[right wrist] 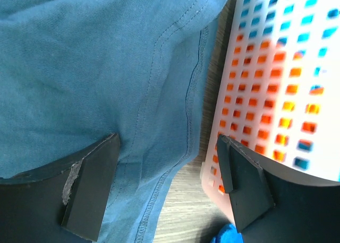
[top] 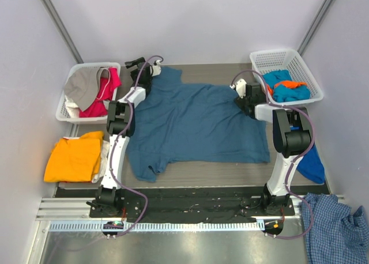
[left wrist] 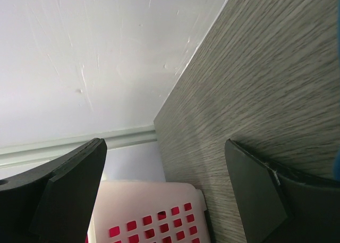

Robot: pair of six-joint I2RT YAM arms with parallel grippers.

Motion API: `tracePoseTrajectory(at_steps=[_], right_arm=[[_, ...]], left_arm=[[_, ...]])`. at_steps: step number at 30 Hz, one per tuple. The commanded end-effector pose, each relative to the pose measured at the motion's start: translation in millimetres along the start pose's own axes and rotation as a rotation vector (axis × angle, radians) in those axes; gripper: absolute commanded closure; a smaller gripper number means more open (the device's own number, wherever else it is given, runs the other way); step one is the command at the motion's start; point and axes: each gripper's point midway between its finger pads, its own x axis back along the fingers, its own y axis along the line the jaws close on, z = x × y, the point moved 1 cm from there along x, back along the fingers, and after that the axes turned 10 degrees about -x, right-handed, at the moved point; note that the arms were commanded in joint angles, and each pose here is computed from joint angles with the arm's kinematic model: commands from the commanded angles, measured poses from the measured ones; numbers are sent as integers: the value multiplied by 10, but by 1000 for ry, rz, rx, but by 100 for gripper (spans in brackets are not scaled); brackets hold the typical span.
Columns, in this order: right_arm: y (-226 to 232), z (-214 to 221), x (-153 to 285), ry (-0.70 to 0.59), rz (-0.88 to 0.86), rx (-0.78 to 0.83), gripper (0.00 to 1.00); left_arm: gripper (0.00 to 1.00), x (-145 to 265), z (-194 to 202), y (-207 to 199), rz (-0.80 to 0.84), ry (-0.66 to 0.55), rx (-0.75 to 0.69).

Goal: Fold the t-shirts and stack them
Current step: Flatten out the tshirt

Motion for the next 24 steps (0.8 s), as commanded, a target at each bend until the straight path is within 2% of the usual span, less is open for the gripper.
tracePoseTrajectory(at_steps=[1,6,7,13,20,24], right_arm=[[-354,438,111,182,74,12,16],[-384,187,170,156,35,-68,15],[-355,178,190,164,20,-72,15],[-236,-164,361,96,-17,-88,12],[-109,-507,592,19,-38,-94,9],[-69,-577,701,7,-53,-95,9]], left_arm=[[0,-32,54,-12,-13,22,15],[0,125,23,343,-33,8,120],[0,202,23,569,-60,-1,171],[0,560,67,1245,-100,-20,326],[0,965,243,1649,-119,-13,367],[1,1165,338,1700,-103,-15,373]])
